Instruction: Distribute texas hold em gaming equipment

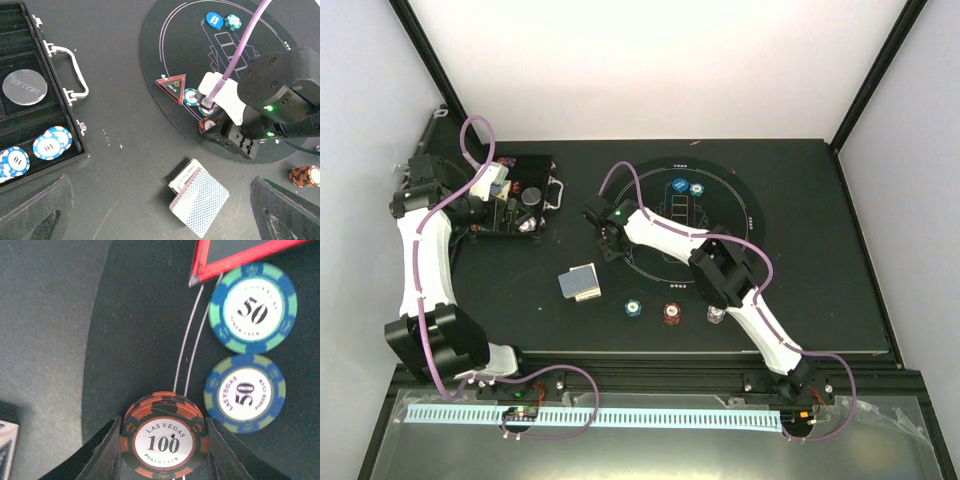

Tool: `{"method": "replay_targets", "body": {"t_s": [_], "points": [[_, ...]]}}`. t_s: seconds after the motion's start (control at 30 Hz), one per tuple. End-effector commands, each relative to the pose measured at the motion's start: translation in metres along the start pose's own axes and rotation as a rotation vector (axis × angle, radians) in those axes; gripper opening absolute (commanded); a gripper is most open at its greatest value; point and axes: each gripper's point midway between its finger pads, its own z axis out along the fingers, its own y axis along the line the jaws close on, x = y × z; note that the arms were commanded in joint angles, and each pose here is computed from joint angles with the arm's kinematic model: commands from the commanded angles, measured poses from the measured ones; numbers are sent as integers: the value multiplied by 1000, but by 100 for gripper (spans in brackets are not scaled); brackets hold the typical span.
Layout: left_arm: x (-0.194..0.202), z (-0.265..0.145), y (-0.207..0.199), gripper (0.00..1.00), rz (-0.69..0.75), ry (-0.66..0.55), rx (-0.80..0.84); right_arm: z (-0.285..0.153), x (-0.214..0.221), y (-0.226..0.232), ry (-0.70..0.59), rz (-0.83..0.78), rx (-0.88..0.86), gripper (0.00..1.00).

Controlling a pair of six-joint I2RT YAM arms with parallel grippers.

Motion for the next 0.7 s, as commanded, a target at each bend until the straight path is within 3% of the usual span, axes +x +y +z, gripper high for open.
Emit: {"method": "replay_targets", "body": {"t_s": [0.0,0.07,0.3,0.53,0.67], "points": [[-12,-10,-5,99,25,-32,12,1,-13,0,-20,16,-22,20],[-13,-10,-5,99,27,-33,10,6,-12,1,-6,15,-23,27],[-12,-9,-5,99,22,-31,17,-2,-15,1,-15,7,-27,64],[-9,-8,-6,99,20,-27,21,-63,-40,-4,-118,13,-33,68],[-9,-9,-7,99,21,-29,23,-108,-32,-7,-174,24,-60,68]]}}
